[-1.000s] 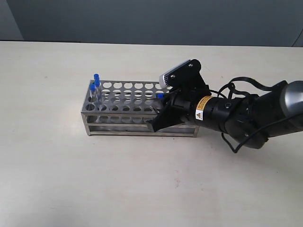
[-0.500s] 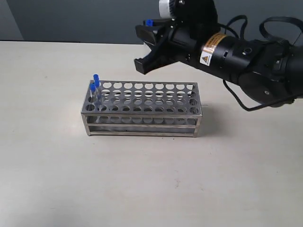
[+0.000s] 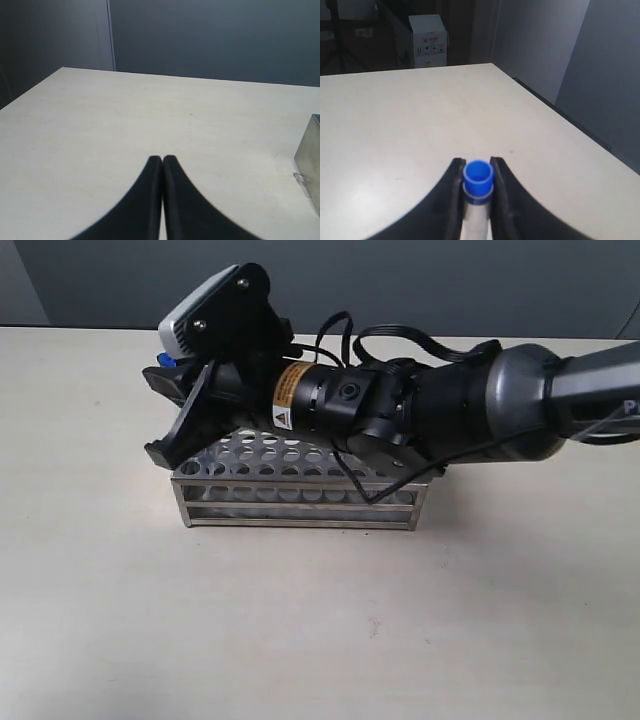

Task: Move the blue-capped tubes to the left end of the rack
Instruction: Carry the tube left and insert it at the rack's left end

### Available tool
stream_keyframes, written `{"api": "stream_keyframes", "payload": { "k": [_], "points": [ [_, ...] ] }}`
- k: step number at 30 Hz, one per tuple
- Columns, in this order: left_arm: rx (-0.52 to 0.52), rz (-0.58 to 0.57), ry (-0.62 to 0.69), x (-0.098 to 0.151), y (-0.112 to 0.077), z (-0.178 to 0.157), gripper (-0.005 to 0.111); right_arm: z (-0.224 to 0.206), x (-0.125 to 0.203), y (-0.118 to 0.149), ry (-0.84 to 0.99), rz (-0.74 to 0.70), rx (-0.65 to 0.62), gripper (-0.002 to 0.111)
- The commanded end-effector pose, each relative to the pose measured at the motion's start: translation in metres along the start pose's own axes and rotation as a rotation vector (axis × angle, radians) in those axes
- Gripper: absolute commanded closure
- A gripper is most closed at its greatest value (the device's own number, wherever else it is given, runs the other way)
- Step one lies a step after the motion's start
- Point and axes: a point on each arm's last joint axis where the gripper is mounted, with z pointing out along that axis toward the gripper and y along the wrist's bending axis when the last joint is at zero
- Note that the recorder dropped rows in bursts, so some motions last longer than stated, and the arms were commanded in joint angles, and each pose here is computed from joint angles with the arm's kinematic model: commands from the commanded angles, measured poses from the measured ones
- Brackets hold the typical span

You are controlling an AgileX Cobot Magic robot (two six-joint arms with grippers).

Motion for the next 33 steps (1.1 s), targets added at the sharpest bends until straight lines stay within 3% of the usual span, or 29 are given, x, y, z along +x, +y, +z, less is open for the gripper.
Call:
{"api": "stream_keyframes", "payload": {
  "k": [1, 27, 29, 33],
  "points": [
    [0.002, 0.000, -0.004, -0.001, 0.000, 0.000, 0.106, 0.008, 0.008, 0.000, 0.036, 0.017, 0.001, 0.108],
    [0.002, -0.002, -0.002, 0.000, 0.000, 0.000, 0.106, 0.028, 0.058, 0.006, 0.106, 0.051, -0.033, 0.108],
    [0.002, -0.002, -0.002, 0.000, 0.000, 0.000, 0.106, 0.029, 0.063, 0.007, 0.116, 0.052, -0.035, 0.103],
    [0.002, -0.002, -0.002, 0.000, 0.000, 0.000, 0.106, 0.030, 0.065, 0.007, 0.124, 0.071, -0.035, 0.081]
  ]
}}
